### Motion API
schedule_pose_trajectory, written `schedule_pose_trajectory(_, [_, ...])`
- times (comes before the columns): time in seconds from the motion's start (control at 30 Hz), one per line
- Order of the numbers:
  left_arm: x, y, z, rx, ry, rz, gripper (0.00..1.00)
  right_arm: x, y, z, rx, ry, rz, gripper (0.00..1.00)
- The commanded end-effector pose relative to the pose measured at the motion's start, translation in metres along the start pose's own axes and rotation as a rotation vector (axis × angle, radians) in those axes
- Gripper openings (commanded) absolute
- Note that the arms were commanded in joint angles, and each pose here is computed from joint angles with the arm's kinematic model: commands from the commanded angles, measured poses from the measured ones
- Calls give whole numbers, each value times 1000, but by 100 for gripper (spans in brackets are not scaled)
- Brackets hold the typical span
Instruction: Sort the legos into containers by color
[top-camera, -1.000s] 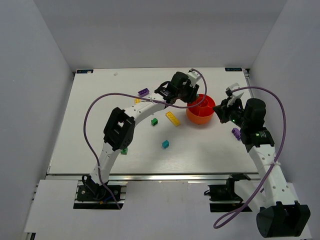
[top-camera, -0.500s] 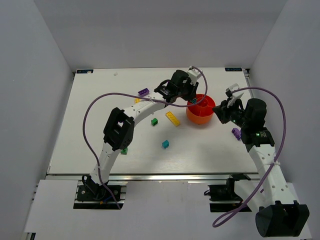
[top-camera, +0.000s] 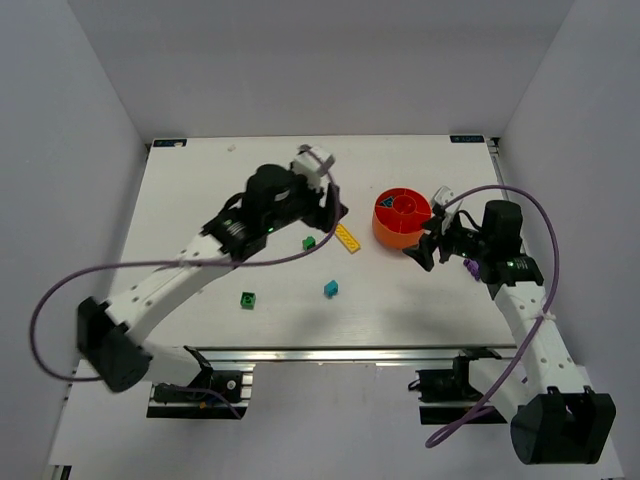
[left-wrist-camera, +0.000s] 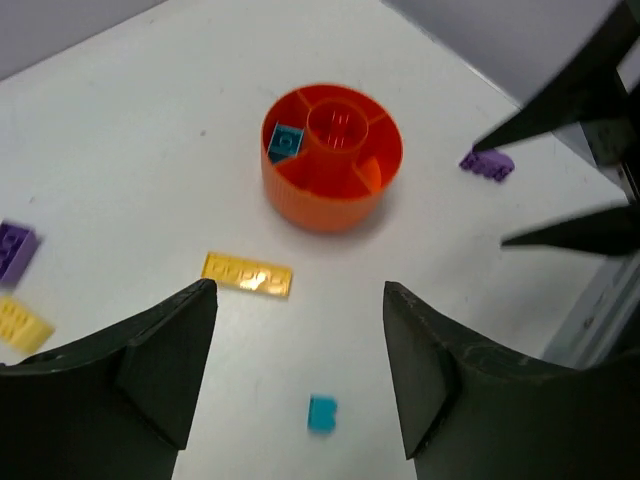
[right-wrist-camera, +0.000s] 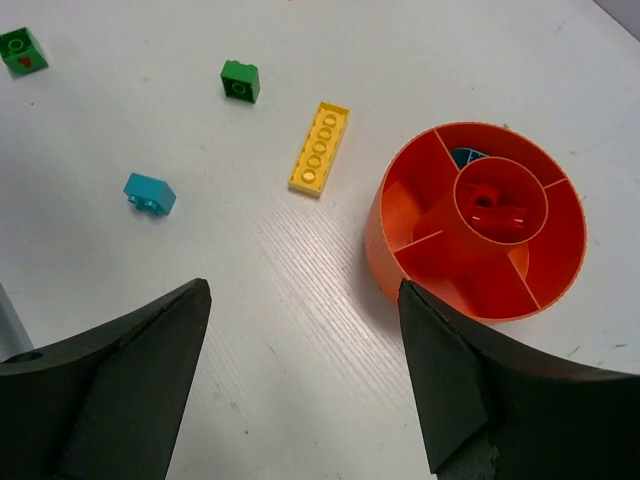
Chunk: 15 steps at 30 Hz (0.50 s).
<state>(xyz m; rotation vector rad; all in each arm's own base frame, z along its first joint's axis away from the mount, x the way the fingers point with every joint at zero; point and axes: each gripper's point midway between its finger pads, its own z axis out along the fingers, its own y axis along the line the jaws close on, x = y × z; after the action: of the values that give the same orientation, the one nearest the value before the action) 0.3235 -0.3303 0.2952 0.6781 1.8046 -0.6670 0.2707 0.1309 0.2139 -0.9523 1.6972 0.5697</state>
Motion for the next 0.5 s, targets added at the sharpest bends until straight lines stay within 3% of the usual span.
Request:
schedule_pose_trajectory(0.0, [40, 12, -55, -76, 45, -17, 77, 5, 6, 2, -57, 11, -58, 81])
schedule_pose_trajectory(0.1, [75, 23, -86, -141, 82, -12, 82, 14, -4, 3, -22, 75, -52, 78])
schedule_pose_trajectory(0.23, [76, 32, -128, -204, -16, -6, 89, 22, -15, 1, 20, 135, -50, 76])
schedule_pose_trajectory(0.47, [110, 42, -143, -245, 0, 20, 91, 31, -35, -2, 131, 189, 16, 76])
